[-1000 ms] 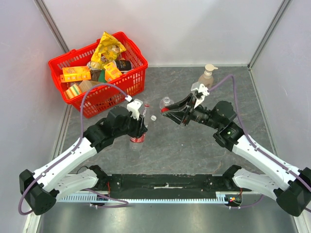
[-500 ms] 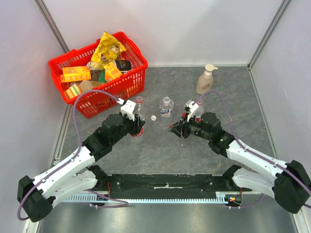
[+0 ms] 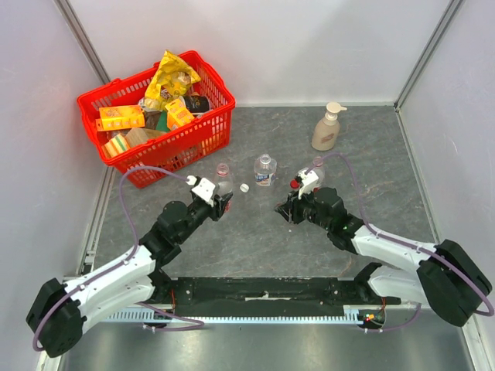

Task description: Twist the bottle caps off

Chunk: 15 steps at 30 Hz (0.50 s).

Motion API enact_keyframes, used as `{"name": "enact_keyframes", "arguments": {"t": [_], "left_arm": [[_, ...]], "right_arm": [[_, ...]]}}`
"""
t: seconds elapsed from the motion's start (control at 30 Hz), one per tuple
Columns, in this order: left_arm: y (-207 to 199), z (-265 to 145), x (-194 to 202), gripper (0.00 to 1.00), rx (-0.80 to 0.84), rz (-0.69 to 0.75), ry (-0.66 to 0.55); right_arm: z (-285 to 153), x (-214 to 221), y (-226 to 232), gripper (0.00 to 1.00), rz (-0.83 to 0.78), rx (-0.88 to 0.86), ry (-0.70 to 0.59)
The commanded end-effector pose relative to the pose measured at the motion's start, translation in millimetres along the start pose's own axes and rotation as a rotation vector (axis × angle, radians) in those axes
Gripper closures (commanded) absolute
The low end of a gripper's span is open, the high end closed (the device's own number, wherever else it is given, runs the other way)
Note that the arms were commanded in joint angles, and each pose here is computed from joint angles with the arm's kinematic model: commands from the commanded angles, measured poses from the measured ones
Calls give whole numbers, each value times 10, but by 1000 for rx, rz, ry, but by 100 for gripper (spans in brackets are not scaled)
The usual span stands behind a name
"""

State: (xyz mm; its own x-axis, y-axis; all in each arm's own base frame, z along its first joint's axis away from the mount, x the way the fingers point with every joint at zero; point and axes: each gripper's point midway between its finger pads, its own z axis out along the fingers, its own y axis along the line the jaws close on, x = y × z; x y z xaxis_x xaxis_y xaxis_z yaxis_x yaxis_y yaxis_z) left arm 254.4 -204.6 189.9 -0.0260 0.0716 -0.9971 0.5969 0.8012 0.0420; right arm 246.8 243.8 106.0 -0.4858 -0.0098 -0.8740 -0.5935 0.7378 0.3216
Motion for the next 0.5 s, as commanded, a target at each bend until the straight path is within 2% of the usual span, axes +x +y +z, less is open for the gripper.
{"name": "enact_keyframes", "arguments": {"t": [0.0, 0.2, 0.33, 0.47], "left_arm": [[42, 63, -380, 98, -15, 70, -173], [-97, 151, -229, 98, 55, 67, -168], [-147, 207, -132, 98, 81, 75, -153], [-193, 204, -79, 98, 100, 65, -208]], "right_arm": [[82, -152, -89, 100, 10, 50, -77], [157, -129, -180, 100, 19, 96, -68], [189, -61, -298, 91, 46, 157, -55], [211, 34, -351, 86, 65, 184, -29]]}}
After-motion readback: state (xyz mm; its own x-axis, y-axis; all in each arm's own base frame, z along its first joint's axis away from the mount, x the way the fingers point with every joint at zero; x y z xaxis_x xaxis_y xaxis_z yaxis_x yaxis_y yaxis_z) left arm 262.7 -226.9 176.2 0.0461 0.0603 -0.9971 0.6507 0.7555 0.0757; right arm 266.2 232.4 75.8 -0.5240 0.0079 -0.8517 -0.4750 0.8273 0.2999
